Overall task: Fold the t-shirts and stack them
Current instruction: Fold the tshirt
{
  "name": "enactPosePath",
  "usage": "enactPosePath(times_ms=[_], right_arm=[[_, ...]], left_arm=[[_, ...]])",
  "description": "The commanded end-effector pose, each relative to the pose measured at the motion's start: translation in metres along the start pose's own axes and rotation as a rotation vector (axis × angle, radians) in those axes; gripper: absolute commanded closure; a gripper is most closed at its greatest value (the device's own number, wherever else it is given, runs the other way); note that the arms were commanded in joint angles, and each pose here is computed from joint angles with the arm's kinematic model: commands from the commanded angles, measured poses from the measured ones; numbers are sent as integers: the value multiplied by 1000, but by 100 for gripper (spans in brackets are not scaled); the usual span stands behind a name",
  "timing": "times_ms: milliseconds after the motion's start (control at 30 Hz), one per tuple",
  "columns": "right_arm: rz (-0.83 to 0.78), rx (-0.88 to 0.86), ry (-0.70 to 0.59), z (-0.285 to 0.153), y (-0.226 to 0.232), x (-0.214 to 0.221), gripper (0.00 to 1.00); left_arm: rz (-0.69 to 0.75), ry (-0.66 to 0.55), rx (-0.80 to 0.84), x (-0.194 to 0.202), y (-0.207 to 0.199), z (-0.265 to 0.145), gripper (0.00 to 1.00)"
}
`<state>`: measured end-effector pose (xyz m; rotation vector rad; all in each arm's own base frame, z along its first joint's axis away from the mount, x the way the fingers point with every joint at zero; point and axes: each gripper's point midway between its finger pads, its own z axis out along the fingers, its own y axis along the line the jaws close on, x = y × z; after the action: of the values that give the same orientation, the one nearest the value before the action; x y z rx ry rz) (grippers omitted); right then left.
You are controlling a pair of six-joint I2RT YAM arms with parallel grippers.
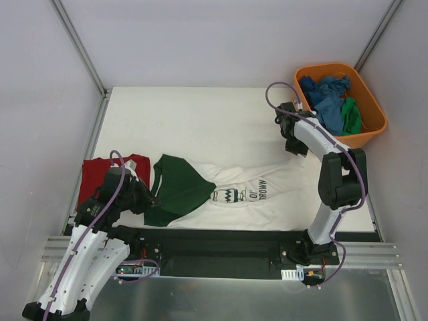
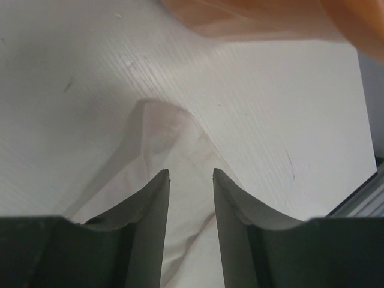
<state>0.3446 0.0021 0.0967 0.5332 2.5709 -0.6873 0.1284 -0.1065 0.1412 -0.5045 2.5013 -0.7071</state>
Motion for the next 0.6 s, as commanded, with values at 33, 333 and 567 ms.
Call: enactPosePath(times_ms=[33, 333, 567], right_arm=[[15, -54, 22, -2, 27, -15, 60], [-50, -1, 127, 22, 36, 17, 58], [-35, 93, 94, 20, 9, 18, 76]], left_arm=[[-29, -3, -33, 3, 7, 0, 100], [-30, -9, -58, 2, 12, -1, 100], [-29, -15, -58, 0, 11, -2, 100]])
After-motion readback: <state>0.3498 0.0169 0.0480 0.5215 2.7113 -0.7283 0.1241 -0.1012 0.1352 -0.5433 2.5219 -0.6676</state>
